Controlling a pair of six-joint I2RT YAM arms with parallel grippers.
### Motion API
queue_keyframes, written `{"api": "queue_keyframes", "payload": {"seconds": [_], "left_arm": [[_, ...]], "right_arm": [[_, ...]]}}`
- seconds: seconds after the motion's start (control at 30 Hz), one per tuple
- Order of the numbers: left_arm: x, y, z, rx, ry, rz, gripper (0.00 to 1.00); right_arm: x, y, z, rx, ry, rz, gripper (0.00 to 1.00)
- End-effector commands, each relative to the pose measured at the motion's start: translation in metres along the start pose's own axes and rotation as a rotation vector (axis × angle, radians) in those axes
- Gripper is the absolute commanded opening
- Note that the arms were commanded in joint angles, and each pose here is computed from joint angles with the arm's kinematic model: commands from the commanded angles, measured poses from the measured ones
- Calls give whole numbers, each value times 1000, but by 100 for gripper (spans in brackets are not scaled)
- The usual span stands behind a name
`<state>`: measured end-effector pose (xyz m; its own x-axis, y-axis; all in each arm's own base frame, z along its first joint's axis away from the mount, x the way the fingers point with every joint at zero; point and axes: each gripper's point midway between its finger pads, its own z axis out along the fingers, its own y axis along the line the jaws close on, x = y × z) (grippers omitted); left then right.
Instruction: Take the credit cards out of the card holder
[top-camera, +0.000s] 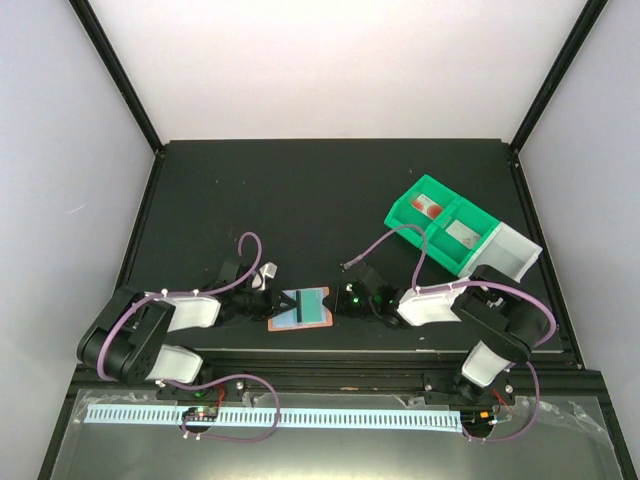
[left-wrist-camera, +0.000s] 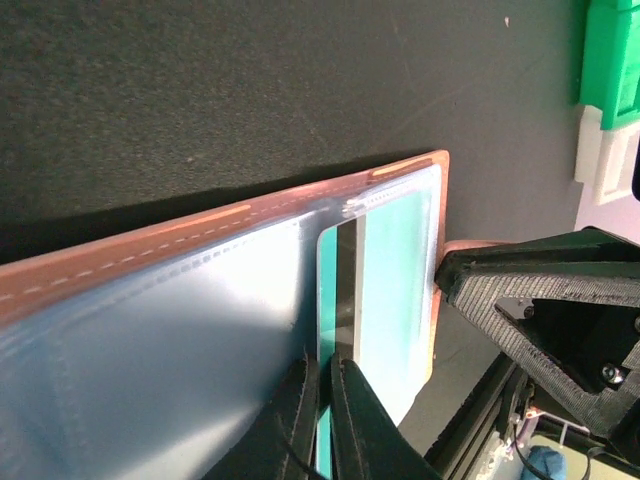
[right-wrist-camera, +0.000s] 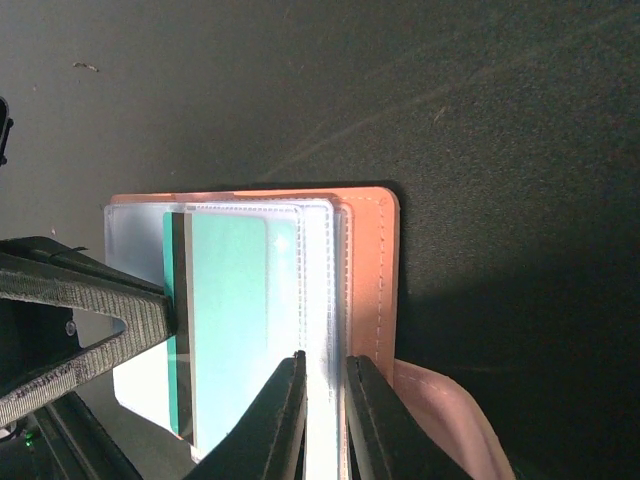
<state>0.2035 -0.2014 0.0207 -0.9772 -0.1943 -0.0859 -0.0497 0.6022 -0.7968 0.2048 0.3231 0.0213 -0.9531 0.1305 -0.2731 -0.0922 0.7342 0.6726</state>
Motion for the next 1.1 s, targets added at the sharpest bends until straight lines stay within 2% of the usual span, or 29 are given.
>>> {"api": "queue_keyframes", "payload": {"seconds": [0.0, 0.07, 0.2, 0.47, 0.63, 0.9, 1.07], "left_arm": [[-10, 3, -6, -46, -37, 17, 6], [-9, 1, -6, -36, -32, 19, 2], [-7, -7, -7, 5, -12, 27, 2], [-8, -19, -10, 54, -19, 44, 1], [-8, -15, -9, 39, -24, 37, 2], [-9, -4, -7, -9, -32, 27, 14], [-9, 4, -8, -46, -39, 33, 26]], "right_arm": [[9, -31, -2, 123, 22, -1, 15], [9, -32, -2, 123, 22, 1, 15], [8, -28, -4, 113, 17, -11, 15], [-3, 19, -23, -42, -6, -132, 16], [-7, 44, -17, -124, 18, -159, 18], [-1, 43, 9, -119, 78, -148, 18], [11, 22, 20, -75, 114, -122, 18]]}}
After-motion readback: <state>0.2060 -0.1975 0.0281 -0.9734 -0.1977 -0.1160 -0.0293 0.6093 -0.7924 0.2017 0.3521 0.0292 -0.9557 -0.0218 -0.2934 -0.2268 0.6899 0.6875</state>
